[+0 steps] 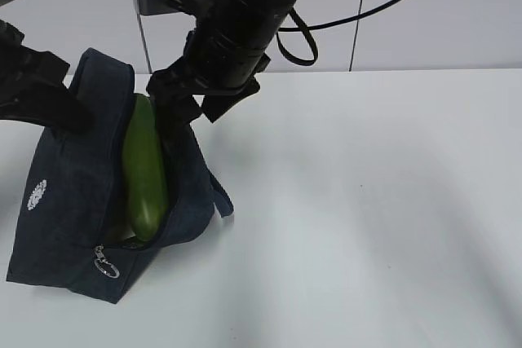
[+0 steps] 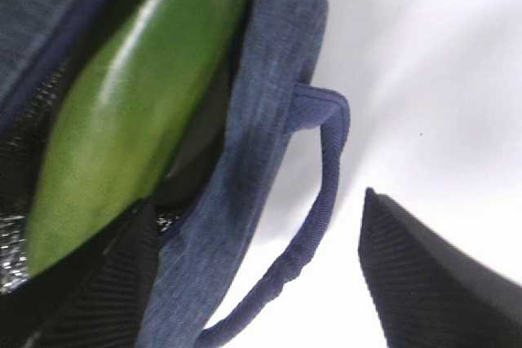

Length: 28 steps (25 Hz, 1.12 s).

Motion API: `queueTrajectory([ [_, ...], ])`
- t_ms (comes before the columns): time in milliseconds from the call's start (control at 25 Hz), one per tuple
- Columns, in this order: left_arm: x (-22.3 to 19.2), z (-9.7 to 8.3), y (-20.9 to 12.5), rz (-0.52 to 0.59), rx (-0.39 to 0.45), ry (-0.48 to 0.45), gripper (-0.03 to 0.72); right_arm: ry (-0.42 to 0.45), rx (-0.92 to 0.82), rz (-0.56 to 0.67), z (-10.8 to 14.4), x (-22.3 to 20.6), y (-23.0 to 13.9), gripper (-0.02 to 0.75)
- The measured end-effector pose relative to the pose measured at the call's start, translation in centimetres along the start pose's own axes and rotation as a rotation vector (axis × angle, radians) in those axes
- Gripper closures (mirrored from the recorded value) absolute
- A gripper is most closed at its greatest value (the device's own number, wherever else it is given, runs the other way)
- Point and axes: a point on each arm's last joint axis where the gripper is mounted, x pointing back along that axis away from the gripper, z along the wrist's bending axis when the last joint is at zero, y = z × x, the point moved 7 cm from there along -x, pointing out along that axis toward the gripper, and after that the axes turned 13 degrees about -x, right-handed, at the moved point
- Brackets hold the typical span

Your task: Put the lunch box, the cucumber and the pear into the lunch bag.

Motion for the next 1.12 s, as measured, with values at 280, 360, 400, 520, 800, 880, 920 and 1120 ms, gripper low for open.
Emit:
queueTrajectory([
  [280,0.0,0.0,0.0,-0.001,0.000,0.000,0.672,-0.044,0.004,0.020,-1.0,-0.7,-0.3,0.146],
  [360,0.0,0.0,0.0,-0.001,0.000,0.000,0.672,-0.052,0.004,0.034,-1.3,-1.4,-0.5,0.147],
  [400,0.0,0.0,0.0,-0.001,0.000,0.000,0.672,-0.052,0.001,0.040,-1.4,-1.7,-0.6,0.147],
  [520,0.0,0.0,0.0,-0.001,0.000,0.000,0.672,-0.040,-0.015,0.062,-1.5,-2.7,-0.9,0.147],
  [800,0.0,0.0,0.0,-0.001,0.000,0.000,0.672,-0.039,-0.030,0.085,-2.2,-4.7,-1.3,0.468],
  [880,0.0,0.0,0.0,-0.001,0.000,0.001,0.672,-0.034,-0.034,0.078,-2.1,-4.7,-1.2,0.650],
  [920,0.0,0.0,0.0,-0.002,0.000,0.002,0.672,-0.032,-0.035,0.078,-2.0,-4.7,-1.2,0.689],
  [1120,0.0,0.0,0.0,-0.003,0.000,0.003,0.672,-0.029,-0.036,0.073,-2.0,-4.6,-1.1,0.727],
])
